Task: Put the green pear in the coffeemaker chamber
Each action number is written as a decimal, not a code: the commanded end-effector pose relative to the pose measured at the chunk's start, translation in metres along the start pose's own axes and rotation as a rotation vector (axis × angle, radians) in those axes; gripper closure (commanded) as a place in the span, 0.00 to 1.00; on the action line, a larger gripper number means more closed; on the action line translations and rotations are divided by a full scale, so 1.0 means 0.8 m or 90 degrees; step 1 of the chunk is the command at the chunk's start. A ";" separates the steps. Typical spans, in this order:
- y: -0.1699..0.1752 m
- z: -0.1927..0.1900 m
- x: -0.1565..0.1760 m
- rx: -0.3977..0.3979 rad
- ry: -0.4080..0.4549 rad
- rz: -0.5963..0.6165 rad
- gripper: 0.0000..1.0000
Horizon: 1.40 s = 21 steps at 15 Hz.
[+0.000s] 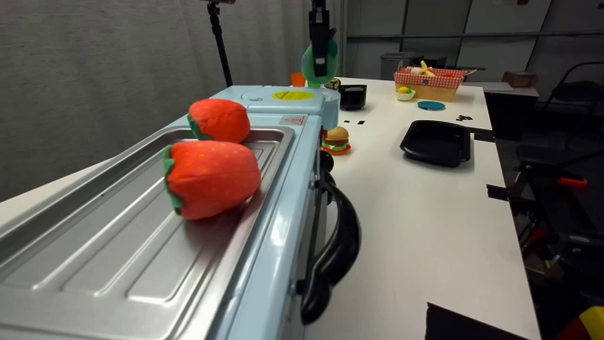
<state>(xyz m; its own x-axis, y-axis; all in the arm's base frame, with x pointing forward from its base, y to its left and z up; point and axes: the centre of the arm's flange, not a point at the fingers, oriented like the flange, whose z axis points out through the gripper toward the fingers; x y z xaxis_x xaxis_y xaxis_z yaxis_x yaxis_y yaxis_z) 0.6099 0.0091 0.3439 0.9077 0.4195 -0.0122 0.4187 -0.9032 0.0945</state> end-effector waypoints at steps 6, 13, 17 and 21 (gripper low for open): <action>0.006 -0.003 0.010 0.061 0.011 -0.004 0.95; 0.002 -0.003 0.010 0.092 0.014 -0.001 0.95; 0.001 -0.002 0.010 0.105 0.013 0.006 0.95; -0.001 -0.002 0.009 0.114 0.005 0.006 0.95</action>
<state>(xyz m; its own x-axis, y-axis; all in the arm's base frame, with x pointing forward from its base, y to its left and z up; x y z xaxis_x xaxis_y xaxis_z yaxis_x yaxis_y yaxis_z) 0.6088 0.0160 0.3402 0.9165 0.4000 0.0058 0.3999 -0.9157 -0.0406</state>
